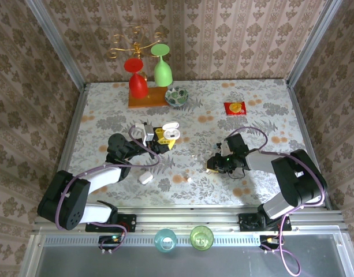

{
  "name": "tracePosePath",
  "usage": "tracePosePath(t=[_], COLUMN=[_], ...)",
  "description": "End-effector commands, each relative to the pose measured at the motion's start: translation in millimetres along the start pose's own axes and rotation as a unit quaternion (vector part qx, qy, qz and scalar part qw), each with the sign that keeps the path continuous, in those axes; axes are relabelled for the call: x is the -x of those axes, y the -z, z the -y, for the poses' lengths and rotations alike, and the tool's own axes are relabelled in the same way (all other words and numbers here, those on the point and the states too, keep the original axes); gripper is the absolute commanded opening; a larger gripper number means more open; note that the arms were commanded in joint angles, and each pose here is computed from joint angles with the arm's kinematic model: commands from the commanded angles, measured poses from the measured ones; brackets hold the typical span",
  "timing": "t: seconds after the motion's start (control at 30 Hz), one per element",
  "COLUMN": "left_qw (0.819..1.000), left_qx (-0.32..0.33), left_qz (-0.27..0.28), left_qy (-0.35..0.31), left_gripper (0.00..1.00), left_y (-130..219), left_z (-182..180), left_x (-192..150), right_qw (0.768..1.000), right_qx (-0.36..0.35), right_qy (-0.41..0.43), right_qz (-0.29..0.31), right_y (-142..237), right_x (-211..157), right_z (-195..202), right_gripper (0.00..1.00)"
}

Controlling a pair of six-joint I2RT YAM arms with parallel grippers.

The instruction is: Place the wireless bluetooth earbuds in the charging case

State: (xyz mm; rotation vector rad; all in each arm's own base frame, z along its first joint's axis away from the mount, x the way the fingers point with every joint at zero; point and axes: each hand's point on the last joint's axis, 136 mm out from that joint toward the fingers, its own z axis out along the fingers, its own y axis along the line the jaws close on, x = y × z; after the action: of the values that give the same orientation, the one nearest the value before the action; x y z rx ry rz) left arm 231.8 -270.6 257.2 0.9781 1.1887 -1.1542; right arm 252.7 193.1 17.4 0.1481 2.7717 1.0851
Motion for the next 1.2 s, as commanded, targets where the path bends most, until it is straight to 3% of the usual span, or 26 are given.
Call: tracePosePath(t=[0.0,0.23,0.37,0.57,0.67,0.9,1.17], left_qw=[1.000,1.000,1.000,1.000,1.000,1.000,1.000], left_qx=[-0.004,-0.005,-0.004,-0.005,-0.005,-0.009,-0.013], left_qz=[0.013,0.013,0.012,0.012,0.012,0.012,0.014], left_qy=[-0.018,-0.021,-0.021,-0.024,-0.025,-0.023,-0.018], left_gripper=[0.25,0.25,0.25,0.25,0.25,0.25,0.25], left_y=[-1.1,-1.6,-1.9,-2.0,-2.2,-4.0,-4.8], left_z=[0.6,0.1,-0.7,-0.7,-1.2,-2.8,-1.8], left_x=[10.3,11.1,10.0,9.6,10.5,11.1,9.3], right_qw=[1.000,0.999,0.992,0.943,0.925,0.895,0.899], right_qx=[-0.015,-0.038,-0.103,-0.282,-0.322,-0.390,-0.391], right_qy=[-0.009,0.001,0.010,0.013,0.020,0.048,0.044], right_qz=[-0.018,0.010,0.069,0.177,0.203,0.212,0.189], right_y=[-5.7,10.2,38.3,101.8,121.6,132.5,111.7], right_x=[-9.0,0.3,17.1,39.8,45.4,53.0,56.7], right_z=[10.0,0.9,-4.4,7.0,2.4,-5.8,-11.5], right_gripper=[0.21,0.18,0.18,0.16,0.16,0.16,0.16])
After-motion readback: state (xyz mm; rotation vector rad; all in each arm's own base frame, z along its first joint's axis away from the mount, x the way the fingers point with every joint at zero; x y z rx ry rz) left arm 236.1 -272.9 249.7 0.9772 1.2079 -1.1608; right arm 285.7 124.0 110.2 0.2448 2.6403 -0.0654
